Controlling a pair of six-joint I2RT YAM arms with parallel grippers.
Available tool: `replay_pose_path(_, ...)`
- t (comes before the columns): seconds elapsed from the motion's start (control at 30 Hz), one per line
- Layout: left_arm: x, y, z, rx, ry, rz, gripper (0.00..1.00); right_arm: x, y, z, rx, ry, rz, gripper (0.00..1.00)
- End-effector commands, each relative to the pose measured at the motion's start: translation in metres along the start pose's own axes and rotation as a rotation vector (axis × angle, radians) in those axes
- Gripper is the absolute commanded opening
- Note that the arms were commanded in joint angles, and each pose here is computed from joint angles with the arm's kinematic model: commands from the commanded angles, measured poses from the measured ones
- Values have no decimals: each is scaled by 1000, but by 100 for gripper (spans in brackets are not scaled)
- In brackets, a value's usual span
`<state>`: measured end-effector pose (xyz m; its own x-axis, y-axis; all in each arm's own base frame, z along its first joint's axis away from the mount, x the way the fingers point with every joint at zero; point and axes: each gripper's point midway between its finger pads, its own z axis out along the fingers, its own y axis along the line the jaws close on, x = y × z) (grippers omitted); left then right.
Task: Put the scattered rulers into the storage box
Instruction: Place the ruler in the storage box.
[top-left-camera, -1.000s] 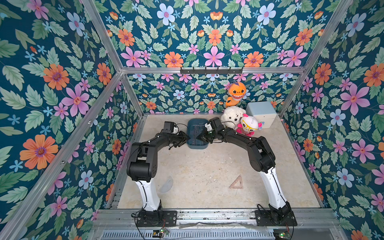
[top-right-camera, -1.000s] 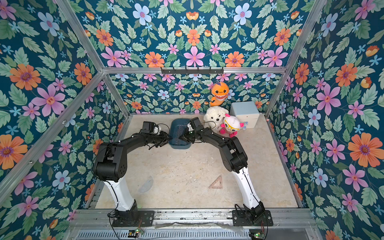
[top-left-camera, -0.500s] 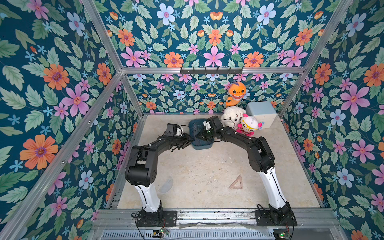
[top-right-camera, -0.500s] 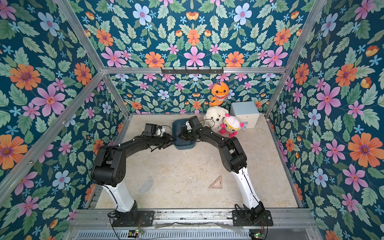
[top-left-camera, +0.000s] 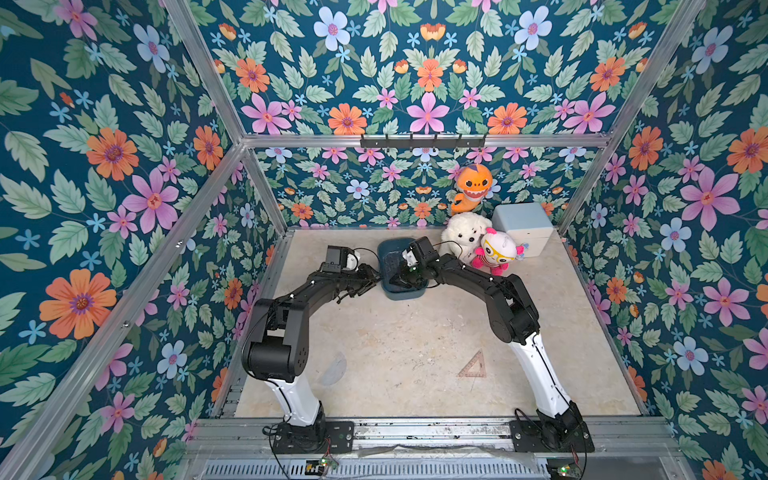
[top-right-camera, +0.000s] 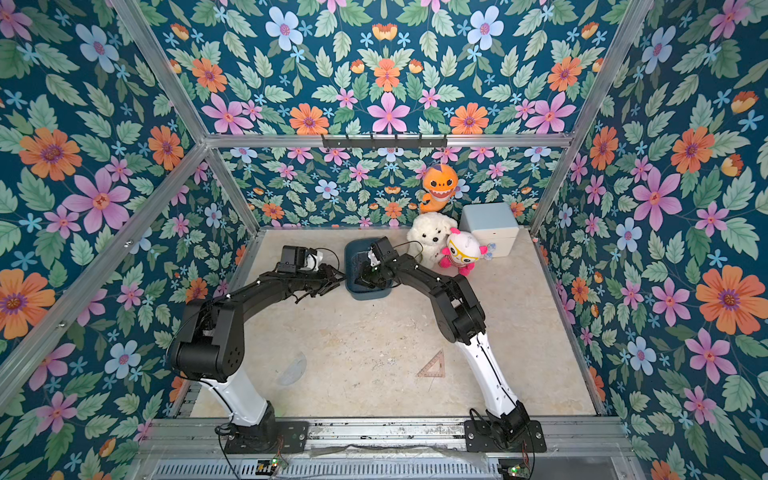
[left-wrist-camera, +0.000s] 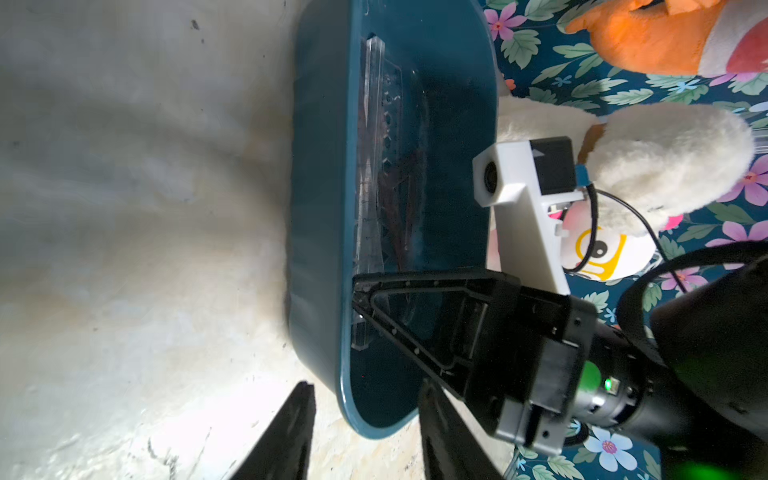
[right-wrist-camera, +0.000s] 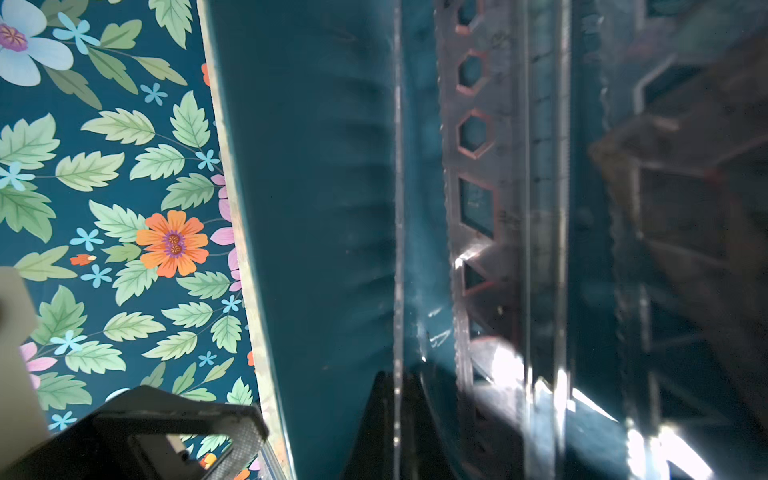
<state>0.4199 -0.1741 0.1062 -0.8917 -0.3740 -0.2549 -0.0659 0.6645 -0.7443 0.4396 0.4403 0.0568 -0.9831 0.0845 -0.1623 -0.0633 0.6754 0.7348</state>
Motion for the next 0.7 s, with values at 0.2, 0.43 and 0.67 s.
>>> replay_pose_path(0.2,2,-1,3,35,5,5,47,-5,7,-5,19,8,-48,18)
replay_pose_path(0.43,1,-3,2,45,2,8,47,-15,22,-23,37,-15,-96,32)
replay_pose_path(0.67,0,-4,0,47,-2,8,47,-20,29,-33,52,-22,-117,34)
